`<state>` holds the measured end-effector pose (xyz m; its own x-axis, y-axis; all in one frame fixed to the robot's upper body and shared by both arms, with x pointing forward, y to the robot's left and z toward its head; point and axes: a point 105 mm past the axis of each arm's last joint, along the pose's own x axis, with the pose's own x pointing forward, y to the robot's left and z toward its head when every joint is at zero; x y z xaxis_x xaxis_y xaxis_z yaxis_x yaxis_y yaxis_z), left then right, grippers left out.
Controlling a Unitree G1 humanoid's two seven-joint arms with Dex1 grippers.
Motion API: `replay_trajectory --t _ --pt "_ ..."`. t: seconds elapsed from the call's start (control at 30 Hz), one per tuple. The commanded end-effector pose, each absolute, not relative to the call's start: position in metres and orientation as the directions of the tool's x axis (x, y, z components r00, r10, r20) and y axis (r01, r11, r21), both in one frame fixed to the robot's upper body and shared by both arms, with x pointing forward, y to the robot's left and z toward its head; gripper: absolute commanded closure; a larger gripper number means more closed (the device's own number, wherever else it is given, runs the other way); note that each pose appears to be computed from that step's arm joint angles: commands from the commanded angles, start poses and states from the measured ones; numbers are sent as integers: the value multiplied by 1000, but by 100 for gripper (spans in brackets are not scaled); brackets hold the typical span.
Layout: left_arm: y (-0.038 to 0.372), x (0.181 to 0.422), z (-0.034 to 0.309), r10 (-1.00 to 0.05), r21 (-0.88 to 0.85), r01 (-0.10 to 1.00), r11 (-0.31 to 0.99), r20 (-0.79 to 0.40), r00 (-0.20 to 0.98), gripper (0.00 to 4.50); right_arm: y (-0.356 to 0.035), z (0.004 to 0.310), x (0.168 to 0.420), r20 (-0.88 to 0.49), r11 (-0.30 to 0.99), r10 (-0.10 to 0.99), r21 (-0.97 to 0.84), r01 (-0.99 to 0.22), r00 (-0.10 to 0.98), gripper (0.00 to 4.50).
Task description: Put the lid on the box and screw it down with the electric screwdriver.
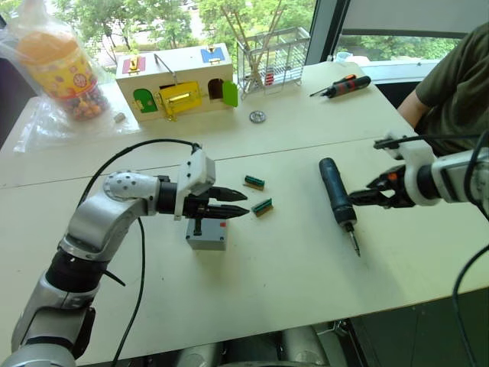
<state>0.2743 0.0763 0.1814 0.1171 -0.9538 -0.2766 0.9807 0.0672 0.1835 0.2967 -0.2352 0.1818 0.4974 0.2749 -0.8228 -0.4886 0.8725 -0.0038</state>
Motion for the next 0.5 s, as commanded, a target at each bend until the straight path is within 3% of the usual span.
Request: replay_trajectory --t 0.03,0.3,0.5 --pt "72 270 182 -953 242 970 21 -287 93 317 -242 186 302 -842 894 275 47 -446 463 112" --pt "57 257 166 -957 246 969 23 -274 92 317 -229 175 321 -877 902 300 132 -412 375 112" --pt "50 266 167 -951 316 948 42 -279 135 317 -221 151 327 -917 909 266 136 -393 297 112"
